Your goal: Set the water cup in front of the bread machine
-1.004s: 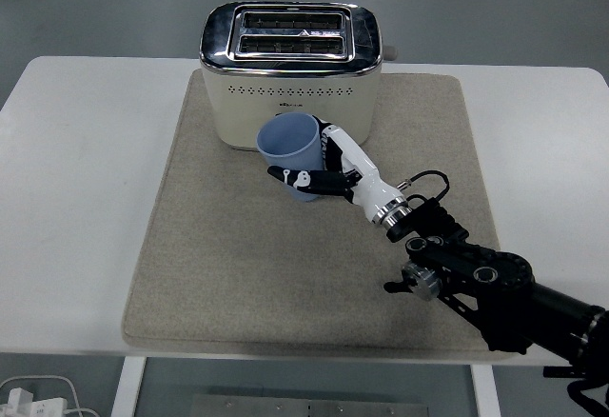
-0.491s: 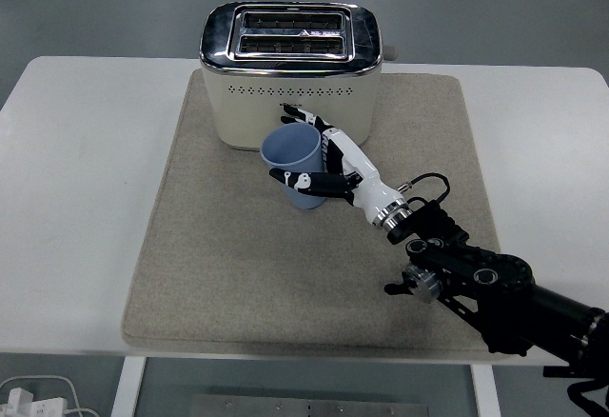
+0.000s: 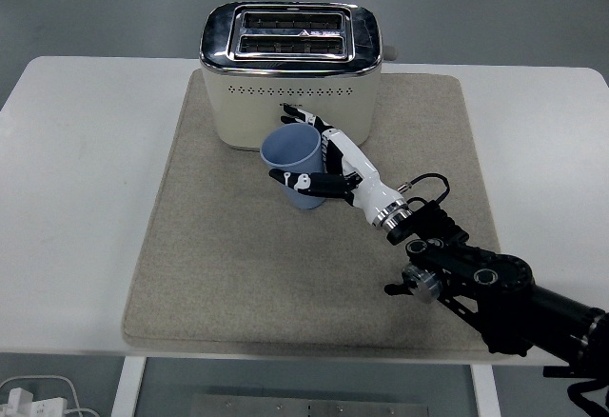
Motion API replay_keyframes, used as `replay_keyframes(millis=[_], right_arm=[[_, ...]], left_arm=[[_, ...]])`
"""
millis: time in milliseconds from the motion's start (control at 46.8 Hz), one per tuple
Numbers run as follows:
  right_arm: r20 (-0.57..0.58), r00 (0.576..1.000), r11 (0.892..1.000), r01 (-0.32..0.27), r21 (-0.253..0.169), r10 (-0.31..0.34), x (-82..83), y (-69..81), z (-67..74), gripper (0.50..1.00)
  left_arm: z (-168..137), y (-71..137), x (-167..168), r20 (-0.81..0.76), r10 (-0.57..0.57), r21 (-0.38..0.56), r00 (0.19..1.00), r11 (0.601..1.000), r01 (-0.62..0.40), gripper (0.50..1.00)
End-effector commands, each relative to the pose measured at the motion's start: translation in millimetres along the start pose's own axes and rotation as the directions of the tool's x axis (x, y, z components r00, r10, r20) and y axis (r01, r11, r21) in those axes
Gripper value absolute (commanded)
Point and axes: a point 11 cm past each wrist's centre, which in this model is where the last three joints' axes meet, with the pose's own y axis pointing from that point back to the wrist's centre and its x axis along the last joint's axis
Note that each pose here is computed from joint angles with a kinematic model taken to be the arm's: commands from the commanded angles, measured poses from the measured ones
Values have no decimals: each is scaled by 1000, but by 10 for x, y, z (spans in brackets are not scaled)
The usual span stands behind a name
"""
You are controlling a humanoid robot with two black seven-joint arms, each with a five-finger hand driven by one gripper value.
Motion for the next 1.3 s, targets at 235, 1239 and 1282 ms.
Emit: replay_keyframes(millis=[235,1239,1282], right_arm=[[14,1000,1000,-8,-9,8,-5,38,46,928],[75,997,1000,8,-8,-7,-150,122,87,930],[75,997,1000,8,-8,-7,-150,122,87,930]], left_arm=[[0,0,0,0,0,0,1000,1000,0,1000],[7,1,4,0,1,0,1000,1000,-1,1000],[7,1,4,0,1,0,1000,1000,-1,1000]])
